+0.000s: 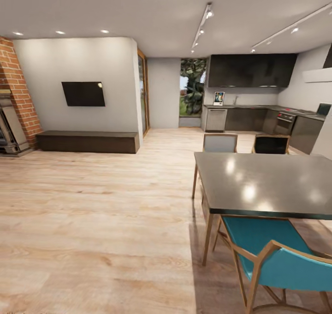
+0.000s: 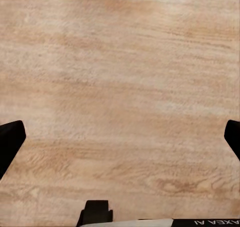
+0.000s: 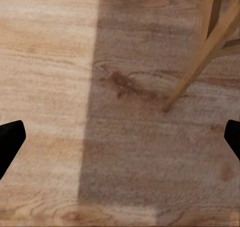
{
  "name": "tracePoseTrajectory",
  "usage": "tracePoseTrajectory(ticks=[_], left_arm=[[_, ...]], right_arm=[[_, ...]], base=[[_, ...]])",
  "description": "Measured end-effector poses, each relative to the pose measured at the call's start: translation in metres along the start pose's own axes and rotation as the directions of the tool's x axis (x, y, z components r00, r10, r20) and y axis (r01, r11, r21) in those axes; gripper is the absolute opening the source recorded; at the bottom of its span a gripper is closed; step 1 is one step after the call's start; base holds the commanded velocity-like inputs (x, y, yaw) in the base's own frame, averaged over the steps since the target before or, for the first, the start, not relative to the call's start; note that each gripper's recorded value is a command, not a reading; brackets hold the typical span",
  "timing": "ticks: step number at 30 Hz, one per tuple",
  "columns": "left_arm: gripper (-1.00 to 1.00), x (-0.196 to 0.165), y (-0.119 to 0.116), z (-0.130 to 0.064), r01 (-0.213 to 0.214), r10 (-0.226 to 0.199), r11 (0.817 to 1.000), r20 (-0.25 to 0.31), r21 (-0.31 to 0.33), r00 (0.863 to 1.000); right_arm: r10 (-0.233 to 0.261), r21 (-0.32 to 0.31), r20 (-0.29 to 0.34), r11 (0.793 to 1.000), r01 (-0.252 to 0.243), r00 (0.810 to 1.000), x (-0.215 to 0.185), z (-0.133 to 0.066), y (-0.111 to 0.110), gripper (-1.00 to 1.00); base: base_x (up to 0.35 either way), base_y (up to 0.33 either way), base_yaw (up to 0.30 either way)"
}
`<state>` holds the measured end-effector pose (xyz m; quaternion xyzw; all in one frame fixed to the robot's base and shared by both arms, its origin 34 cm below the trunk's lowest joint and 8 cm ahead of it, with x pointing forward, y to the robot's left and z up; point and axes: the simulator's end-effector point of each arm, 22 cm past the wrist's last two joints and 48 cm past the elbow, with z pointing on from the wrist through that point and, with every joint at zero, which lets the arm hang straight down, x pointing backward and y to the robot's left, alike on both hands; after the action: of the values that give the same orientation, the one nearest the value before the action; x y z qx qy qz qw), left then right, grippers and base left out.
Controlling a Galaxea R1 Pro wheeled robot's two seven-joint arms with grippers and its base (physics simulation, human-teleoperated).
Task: Pick up the poster from the kitchen countertop and hang it on one of the wall nails in the kitchen.
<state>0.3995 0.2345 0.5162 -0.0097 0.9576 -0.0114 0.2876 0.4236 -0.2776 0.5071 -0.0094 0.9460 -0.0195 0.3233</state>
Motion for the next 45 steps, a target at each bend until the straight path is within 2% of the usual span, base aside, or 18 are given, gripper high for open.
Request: tracePoseTrajectory(ticks=[8,18,31,45], left_arm=[[1.00,0.000,0.000,0.000,-0.001,0.001,1.000,0.000,0.001,1.000],[1.00,0.000,0.000,0.000,0.000,0.000,1.000,0.000,0.001,1.000],[1.00,0.000,0.001,0.000,-0.001,0.001,1.000,0.001,-0.001,1.000],[1.00,0.000,0.001,0.000,-0.001,0.001,1.000,0.001,-0.001,1.000]], right_arm=[[0.000,-0.001,-0.003,1.000,0.000,1.000,0.001,0.000,0.000,1.00],[-0.025,0.006,-0.008,1.000,0.025,1.000,0.004,-0.001,-0.010,1.00],[-0.026,0.008,-0.005,1.000,0.026,1.000,0.003,-0.001,-0.011,1.00],[-0.027,0.007,-0.007,1.000,0.027,1.000,0.004,-0.001,-0.011,1.00]], base=[[0.243,0.280,0.103],[0.243,0.280,0.005],[0.257,0.262,0.000],[0.309,0.163,-0.058]])
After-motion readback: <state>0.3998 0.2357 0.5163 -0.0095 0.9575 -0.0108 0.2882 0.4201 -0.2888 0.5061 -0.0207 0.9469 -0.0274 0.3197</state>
